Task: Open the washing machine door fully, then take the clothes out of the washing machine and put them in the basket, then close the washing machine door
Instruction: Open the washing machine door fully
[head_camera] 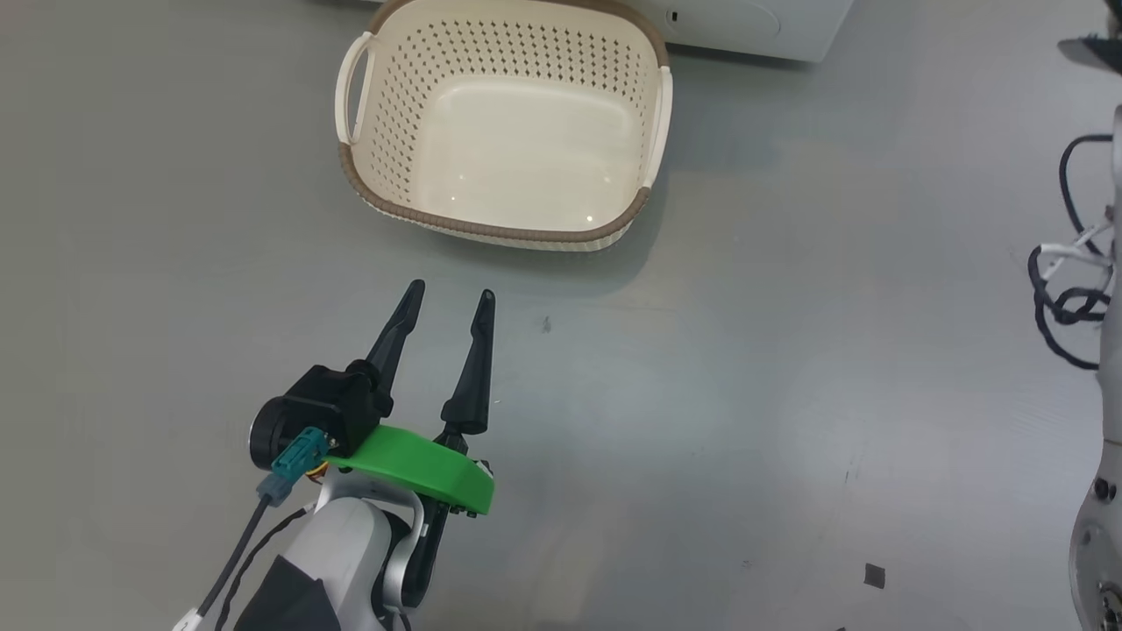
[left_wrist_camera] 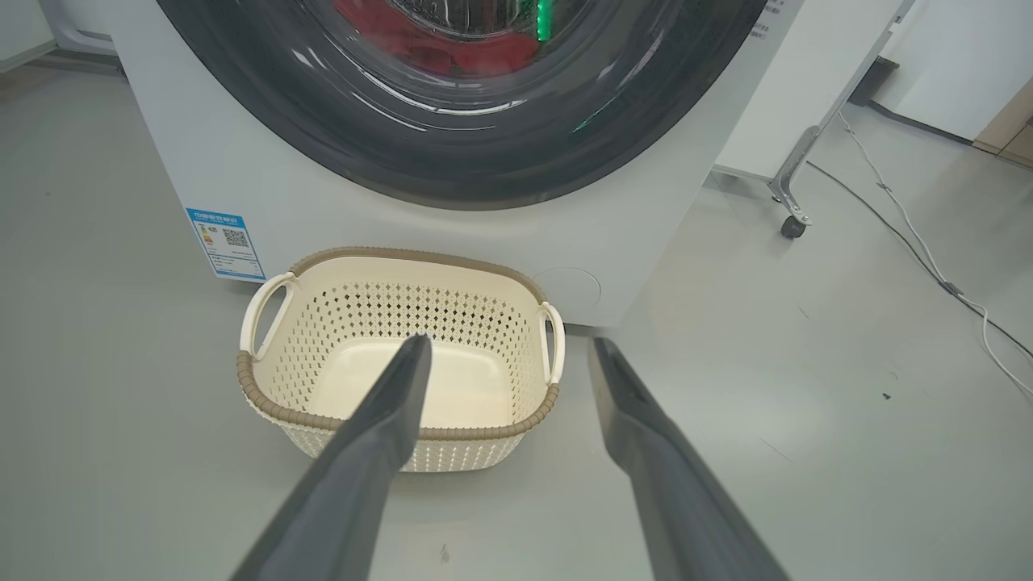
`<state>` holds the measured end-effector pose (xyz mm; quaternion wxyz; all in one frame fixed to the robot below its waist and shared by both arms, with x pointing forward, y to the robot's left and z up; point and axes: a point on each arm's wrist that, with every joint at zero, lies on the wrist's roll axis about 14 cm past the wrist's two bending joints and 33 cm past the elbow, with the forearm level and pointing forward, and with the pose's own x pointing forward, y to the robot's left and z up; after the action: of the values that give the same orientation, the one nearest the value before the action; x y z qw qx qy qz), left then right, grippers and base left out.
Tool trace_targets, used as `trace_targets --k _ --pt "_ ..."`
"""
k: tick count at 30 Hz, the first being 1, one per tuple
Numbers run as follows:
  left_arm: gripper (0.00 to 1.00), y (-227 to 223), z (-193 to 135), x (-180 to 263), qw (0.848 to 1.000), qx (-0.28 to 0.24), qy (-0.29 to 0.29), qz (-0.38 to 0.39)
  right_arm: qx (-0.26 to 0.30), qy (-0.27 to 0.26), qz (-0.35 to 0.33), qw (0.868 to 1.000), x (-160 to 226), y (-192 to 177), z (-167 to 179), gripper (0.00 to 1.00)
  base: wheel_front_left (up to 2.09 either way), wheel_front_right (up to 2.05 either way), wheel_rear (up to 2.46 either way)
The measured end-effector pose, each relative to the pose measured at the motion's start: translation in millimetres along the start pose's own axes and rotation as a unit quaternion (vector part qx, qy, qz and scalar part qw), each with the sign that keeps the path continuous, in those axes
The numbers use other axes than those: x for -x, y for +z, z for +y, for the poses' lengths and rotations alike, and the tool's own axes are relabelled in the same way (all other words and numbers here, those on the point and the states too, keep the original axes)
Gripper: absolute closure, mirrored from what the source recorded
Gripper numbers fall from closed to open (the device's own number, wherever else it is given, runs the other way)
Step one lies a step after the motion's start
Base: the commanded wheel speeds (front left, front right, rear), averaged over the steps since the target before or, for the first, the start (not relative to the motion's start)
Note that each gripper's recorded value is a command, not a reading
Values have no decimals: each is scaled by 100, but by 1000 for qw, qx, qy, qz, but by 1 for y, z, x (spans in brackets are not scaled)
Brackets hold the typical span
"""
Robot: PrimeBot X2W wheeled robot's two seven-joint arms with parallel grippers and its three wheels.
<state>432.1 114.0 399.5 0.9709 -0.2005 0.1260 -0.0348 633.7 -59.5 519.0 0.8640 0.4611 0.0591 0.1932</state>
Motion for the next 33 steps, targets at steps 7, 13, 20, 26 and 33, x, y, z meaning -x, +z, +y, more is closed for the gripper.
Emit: trace_targets --k 7,13,20,26,33 --pt "0 -7 5 -3 1000 3 7 11 -76 5 6 997 -30 5 1 100 0 0 0" --pt "0 -12 7 -4 1000 7 10 20 -130 21 50 990 -53 -9 15 100 0 0 0" --pt "0 -19 9 -4 999 13 14 31 -157 25 89 983 -75 -18 24 100 0 0 0" --pt "0 -24 12 -2 999 19 20 40 -175 27 118 977 -90 -25 27 100 0 0 0" --pt "0 -20 25 -5 998 18 41 35 -185 35 140 972 -104 -33 30 100 0 0 0"
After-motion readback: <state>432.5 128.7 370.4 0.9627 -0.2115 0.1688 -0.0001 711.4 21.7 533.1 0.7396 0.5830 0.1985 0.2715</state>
